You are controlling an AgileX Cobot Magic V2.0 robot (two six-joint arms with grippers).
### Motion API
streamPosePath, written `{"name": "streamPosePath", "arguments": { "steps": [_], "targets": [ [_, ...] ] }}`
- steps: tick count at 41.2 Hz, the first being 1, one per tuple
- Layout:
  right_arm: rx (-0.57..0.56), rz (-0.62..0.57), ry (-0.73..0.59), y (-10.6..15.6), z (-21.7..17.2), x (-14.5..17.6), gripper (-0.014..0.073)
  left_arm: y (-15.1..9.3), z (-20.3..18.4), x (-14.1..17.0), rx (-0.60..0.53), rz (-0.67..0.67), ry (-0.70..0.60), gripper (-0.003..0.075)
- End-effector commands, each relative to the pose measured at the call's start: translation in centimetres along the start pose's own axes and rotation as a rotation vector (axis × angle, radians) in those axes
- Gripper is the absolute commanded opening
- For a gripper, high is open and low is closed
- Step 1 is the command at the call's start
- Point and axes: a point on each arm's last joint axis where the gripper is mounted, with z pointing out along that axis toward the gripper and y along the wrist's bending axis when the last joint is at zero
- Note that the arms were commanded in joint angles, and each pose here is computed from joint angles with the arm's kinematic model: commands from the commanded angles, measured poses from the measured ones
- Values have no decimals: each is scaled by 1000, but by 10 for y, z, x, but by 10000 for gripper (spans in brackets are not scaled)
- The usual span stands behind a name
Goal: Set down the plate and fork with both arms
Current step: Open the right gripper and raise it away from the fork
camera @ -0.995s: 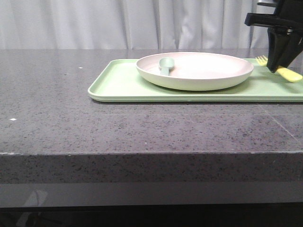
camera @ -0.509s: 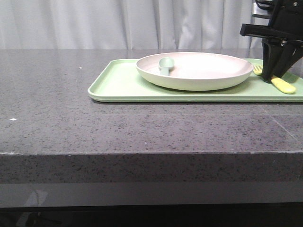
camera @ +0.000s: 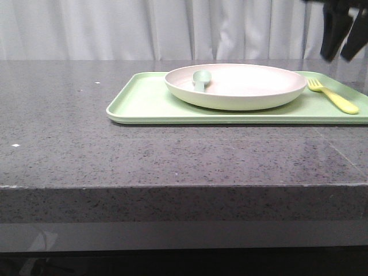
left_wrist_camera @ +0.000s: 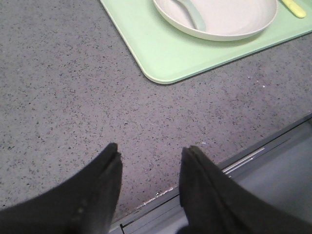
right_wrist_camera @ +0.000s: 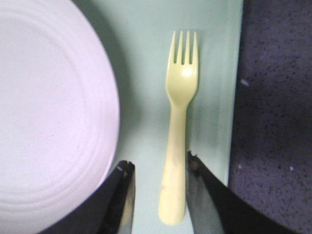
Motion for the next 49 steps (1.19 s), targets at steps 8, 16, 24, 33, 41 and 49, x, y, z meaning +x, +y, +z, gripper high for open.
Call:
{"name": "streamPosePath", "arguments": {
  "steps": [8,16,24,33,41,49],
  "targets": [
    [-29,-174,-247,36,-93,55,293,-1,-6,-12,2,-7,-93,283],
    [13,-258,-345,35,-121,112,293,-1,-6,-12,2,-7,-93,283],
    [44,-272,-383,21,-141,168,293,-1,-6,-12,2,-7,-97,283],
    [28,-270,-435,9,-153,228,293,-1,-6,-12,2,-7,-97,283],
    [1,-269,-520,0,-161,274,293,-1,-6,-12,2,-7,-97,283],
    [-11,-274,-618,-6,-170,301,293,-1,-6,-12,2,-7,-97,283]
  ]
}}
